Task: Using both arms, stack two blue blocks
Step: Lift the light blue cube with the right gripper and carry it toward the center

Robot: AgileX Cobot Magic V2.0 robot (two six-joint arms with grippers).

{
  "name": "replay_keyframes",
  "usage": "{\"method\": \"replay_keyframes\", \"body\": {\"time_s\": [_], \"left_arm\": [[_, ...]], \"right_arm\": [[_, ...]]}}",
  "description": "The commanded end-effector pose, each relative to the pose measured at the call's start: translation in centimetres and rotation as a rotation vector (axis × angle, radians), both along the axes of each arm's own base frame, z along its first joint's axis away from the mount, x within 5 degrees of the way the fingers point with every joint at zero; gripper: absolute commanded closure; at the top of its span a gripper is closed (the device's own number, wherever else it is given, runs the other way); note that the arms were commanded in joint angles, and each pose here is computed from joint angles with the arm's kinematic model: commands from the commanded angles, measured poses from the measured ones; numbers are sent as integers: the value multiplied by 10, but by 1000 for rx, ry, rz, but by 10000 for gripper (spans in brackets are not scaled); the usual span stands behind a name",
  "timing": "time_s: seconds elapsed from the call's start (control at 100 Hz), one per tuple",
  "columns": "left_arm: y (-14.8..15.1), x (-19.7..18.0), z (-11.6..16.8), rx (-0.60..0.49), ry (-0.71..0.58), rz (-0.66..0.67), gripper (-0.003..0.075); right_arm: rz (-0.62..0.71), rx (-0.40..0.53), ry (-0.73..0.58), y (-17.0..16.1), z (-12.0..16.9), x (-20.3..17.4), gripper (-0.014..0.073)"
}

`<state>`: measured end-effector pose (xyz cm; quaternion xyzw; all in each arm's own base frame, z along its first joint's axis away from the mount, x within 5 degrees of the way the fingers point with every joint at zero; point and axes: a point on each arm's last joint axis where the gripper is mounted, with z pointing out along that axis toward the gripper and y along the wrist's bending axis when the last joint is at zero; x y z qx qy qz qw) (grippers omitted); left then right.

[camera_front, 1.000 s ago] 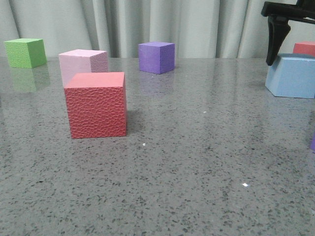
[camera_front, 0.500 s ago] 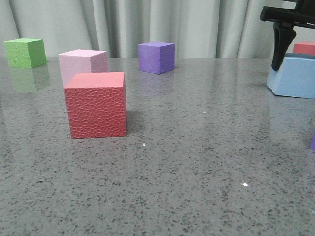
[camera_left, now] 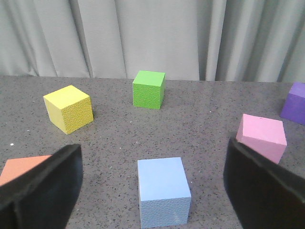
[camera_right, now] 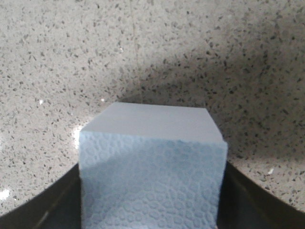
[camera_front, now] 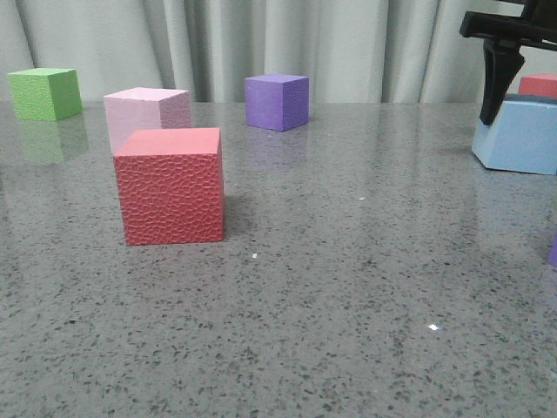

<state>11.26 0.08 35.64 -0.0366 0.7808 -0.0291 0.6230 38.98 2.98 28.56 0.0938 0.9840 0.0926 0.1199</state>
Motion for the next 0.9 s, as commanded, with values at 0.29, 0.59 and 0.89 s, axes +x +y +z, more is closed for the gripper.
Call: {"method": "replay_keyframes", "body": {"time_s": [0.29,0.59,0.89], "left_arm": [[0,1,20,-5,-116,6,136],[1,1,21,-5,-129,7,136],[1,1,21,-8,-130,7,136]], "right_arm": [[38,31,-100,13,47,-8,120],[121,73,-180,64,82,-15,120],[202,166,-192,135,73,-20,120]]}}
